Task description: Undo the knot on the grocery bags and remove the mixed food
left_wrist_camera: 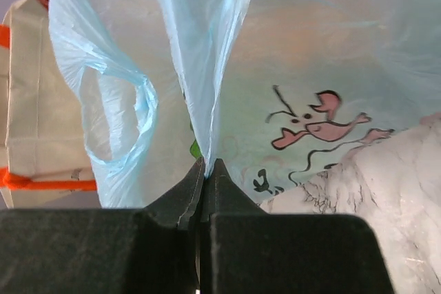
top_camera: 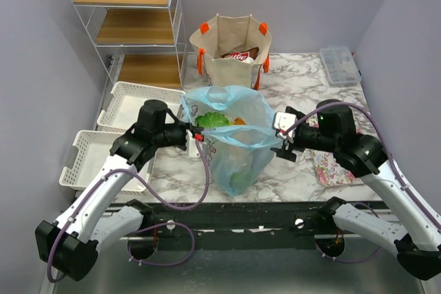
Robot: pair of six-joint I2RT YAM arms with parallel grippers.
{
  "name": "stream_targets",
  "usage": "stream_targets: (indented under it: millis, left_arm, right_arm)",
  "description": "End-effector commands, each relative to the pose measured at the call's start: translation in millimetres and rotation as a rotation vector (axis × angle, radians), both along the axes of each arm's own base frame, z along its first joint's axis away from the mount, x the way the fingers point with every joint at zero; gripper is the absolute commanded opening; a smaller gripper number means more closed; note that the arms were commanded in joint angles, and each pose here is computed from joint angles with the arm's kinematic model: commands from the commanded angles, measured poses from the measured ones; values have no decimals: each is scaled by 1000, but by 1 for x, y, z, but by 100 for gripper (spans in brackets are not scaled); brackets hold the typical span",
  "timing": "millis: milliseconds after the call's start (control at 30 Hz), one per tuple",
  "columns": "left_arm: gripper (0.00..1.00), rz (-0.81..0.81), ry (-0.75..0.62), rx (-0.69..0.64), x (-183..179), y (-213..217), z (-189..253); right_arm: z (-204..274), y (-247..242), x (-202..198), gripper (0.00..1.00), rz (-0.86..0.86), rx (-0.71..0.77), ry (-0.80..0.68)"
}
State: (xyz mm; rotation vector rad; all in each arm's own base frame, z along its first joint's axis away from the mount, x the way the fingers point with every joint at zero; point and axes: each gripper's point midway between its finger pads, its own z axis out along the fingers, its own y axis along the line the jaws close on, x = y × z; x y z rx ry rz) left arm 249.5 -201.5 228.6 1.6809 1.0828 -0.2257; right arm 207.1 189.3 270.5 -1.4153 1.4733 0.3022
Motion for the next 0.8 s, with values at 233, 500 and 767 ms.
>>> stream_targets:
  millis: [233,500,767]
  left_arm:
    - [0,-225,-143,151,-49,-6,-20]
    - [0,-198,-245,167,-33,-6,-10]
    - [0,-233,-341,160,-35,-11,0]
  right_arm:
    - [122,40,5,96,102,124,88]
    - [172,59,42,100,99,210,-108]
    - [91,105,137,100,-14,134,-37]
